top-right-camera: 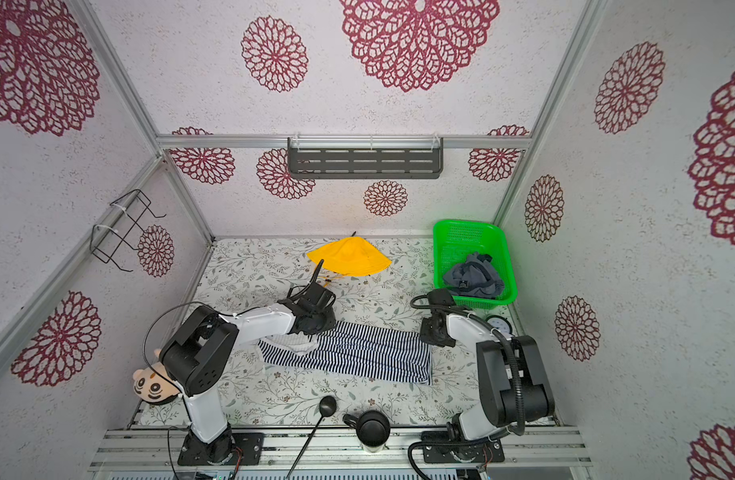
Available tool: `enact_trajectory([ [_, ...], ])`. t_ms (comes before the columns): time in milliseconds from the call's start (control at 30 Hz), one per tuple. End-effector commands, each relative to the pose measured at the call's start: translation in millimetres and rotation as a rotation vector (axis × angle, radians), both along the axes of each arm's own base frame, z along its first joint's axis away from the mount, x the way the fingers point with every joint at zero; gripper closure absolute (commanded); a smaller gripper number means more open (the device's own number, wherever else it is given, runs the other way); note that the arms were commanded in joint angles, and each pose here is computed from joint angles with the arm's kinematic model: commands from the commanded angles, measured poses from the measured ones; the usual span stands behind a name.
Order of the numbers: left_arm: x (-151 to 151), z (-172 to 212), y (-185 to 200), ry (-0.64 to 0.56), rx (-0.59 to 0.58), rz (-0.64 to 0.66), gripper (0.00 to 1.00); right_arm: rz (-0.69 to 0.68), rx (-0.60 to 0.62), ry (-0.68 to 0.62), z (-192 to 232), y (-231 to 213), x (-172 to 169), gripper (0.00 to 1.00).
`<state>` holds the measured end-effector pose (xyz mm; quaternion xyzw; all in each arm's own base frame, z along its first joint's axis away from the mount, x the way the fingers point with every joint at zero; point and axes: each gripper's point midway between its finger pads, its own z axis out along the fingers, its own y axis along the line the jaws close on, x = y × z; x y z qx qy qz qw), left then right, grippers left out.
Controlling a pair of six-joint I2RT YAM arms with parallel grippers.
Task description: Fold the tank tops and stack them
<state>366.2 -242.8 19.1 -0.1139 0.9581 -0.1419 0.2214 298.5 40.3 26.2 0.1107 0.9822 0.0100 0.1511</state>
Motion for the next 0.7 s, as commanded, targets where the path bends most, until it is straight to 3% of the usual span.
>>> enact_trajectory([
  [0,-3,-32,20,0.06,0.057,0.035,0.55,0.017,-0.029,-0.054,18,-5,9,0.86],
  [133,9,-13,17,0.014,0.055,0.025,0.55,0.064,0.02,-0.114,51,8,10,0.86],
  [267,20,-3,12,-0.004,0.058,0.008,0.54,0.19,0.088,-0.151,79,52,-5,0.85],
  [433,22,-1,12,-0.002,0.06,0.015,0.55,0.291,0.181,-0.077,53,106,-29,0.85],
  [533,18,29,20,-0.06,0.072,0.037,0.55,0.3,0.213,-0.039,35,111,-40,0.87],
  [667,2,77,22,-0.12,0.082,0.03,0.46,0.321,0.173,0.019,13,103,-51,0.91],
])
